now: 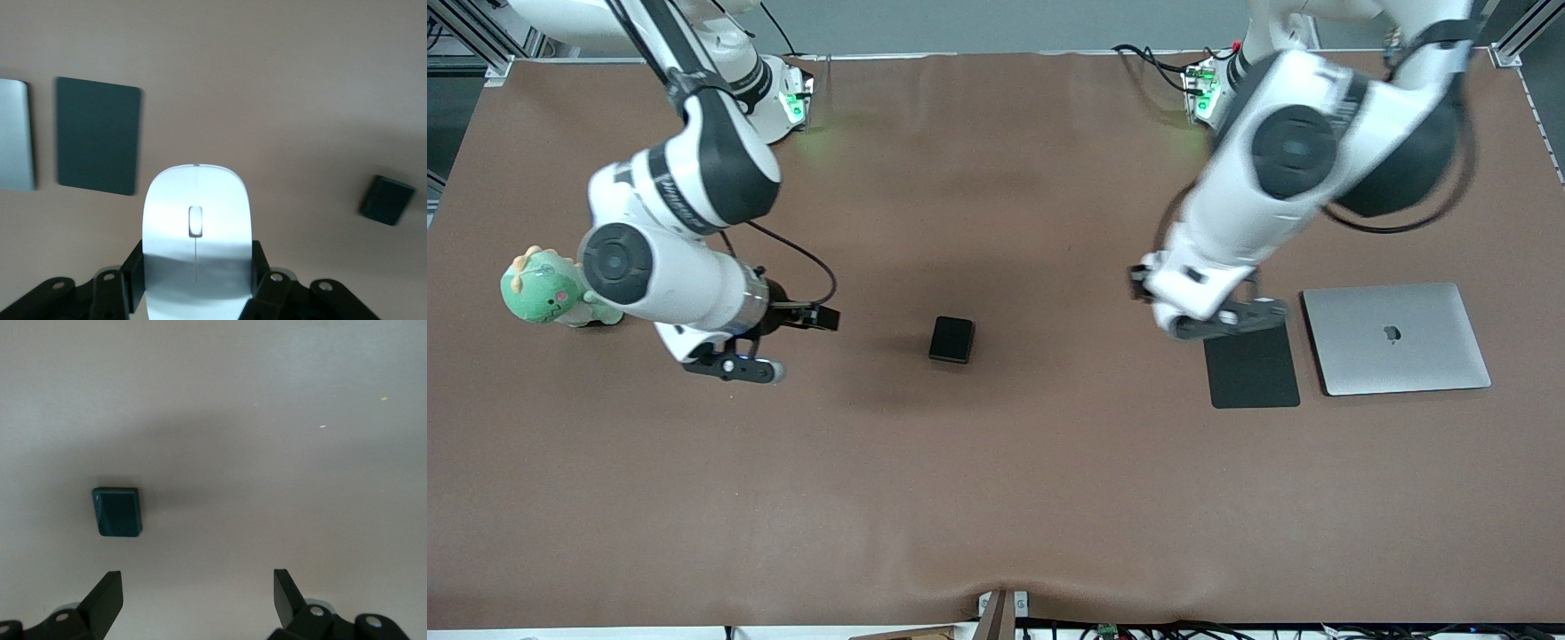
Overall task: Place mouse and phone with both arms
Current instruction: 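Carry the mouse to the pad while the right gripper reaches the phone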
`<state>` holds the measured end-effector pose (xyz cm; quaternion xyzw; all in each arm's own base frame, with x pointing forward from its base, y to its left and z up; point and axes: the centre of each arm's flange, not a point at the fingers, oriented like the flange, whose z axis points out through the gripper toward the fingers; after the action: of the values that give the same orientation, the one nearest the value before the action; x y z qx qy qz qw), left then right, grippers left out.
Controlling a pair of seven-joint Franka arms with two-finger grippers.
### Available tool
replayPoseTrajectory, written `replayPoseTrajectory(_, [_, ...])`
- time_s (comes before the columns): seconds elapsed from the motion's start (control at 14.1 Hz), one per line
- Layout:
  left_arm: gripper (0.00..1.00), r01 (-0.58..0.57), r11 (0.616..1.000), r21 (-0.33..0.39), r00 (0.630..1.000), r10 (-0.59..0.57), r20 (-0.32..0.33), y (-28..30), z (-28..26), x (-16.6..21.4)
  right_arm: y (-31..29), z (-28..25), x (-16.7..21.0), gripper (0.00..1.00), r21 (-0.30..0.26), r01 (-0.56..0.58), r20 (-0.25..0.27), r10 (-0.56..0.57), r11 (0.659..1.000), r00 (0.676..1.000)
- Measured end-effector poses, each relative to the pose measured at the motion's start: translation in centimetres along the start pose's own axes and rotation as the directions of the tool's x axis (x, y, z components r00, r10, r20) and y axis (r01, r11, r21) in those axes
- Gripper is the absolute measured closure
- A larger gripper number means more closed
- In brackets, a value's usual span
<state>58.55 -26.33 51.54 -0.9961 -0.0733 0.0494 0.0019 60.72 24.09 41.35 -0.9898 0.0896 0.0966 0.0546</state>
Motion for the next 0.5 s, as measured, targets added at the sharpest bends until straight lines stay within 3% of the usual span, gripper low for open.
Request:
replayPoseTrajectory(0.28, [0.38,0.019,1.0,0.001,1.0,-0.019,0.016,-11.6,-1.4,2.4,-4.6,4.4,-0.8,0.0,0.01,-0.033,-0.013,0.033,0.999,0.999])
replayPoseTrajectory(0.5, [0.38,0.028,1.0,0.0,0.999,-0.028,0.031,-16.3,-1.6,3.3,-5.9,7.2,-0.5,0.0,0.017,-0.031,-0.016,0.031,0.999,0.999])
